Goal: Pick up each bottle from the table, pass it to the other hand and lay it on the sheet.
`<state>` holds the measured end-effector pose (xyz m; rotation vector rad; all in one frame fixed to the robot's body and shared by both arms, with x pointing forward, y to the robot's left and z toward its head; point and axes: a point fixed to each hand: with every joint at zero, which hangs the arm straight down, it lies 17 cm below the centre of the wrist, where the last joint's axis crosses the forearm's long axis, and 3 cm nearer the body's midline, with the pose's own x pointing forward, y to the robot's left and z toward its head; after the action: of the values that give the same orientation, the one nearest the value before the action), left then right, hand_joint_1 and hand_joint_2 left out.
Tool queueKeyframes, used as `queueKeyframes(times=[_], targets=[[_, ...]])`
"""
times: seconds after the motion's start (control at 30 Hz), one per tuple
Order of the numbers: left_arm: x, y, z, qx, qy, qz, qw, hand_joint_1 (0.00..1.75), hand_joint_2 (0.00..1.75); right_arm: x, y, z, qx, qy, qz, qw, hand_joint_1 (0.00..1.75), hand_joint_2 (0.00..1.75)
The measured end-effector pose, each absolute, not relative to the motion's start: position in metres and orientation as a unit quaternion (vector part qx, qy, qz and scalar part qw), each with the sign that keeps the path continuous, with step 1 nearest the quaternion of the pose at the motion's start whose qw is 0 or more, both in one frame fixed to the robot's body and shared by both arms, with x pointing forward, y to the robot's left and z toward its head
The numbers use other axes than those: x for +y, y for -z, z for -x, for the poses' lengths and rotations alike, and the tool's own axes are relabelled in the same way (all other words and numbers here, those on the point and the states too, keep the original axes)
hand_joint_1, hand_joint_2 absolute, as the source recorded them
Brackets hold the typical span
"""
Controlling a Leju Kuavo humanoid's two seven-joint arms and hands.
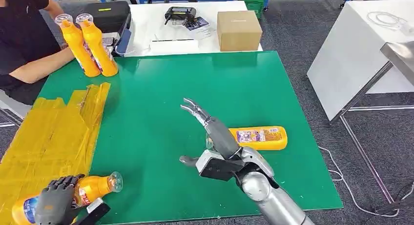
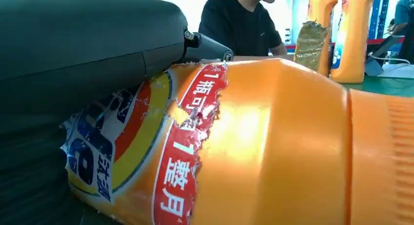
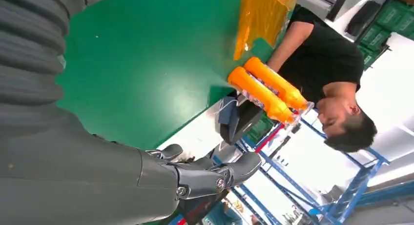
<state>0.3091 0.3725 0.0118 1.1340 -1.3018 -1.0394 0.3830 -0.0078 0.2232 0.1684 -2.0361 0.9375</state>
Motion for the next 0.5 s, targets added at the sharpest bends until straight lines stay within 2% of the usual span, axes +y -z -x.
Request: queueKeyframes(times=[0.5], targets=[[0.391,-0.002,-0.334,-0.506,0.473,-0.507,0.513,1.75,1.75,-0.005,-0.229,-0.386,-0.817,-0.388,-0.064,0.422,0.00,1.75]])
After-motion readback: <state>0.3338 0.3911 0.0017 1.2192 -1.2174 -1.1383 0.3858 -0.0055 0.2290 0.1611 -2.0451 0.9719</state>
